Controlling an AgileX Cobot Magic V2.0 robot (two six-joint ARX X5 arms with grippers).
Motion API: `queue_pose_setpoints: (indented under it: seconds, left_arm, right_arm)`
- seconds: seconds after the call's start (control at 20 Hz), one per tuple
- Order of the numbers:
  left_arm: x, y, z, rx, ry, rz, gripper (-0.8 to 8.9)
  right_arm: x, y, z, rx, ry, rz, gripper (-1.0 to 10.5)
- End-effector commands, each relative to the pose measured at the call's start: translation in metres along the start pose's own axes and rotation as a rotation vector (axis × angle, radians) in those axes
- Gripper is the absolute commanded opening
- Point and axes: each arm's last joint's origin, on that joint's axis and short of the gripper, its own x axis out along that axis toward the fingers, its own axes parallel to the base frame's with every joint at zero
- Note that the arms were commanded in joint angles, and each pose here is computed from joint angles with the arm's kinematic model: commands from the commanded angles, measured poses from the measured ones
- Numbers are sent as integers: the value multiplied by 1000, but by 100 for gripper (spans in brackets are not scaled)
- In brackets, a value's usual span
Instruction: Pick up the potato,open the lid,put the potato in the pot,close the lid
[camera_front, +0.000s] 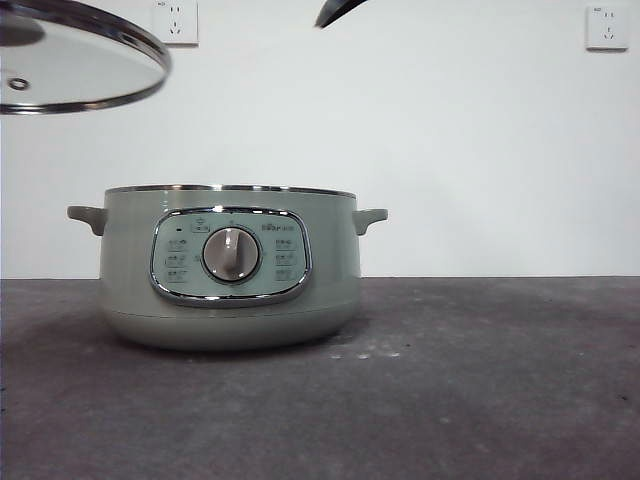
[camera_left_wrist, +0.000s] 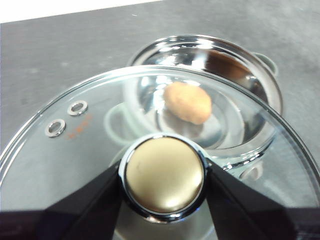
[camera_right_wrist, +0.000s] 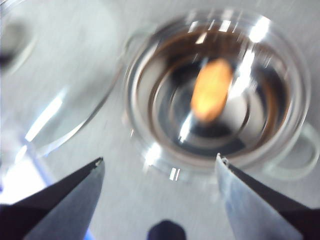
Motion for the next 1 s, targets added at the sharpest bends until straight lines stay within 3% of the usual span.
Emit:
queue_pose_setpoints:
  seconds: [0.05,0.15,0.4,0.6,1.0]
  left_arm:
    - [0,-3,21,37,-89,-28,-8]
    - [11,-6,34,55,-92,-50,-8]
    - [60,-19,60,99,-75,-124,-8]
    - [106,-37,67,141,-60,-138,-8]
    - [169,-55,75,176,-15,-143,-8]
  right_arm:
    - [8,3,-26,-5,120,25,377]
    - [7,6,-51,-1,168,34,377]
    - [-3,19,-122,32,139,23,377]
    - [-23,31,-176,66,110,-40,378]
    - [-87,56,-231,107,-48,-140,377]
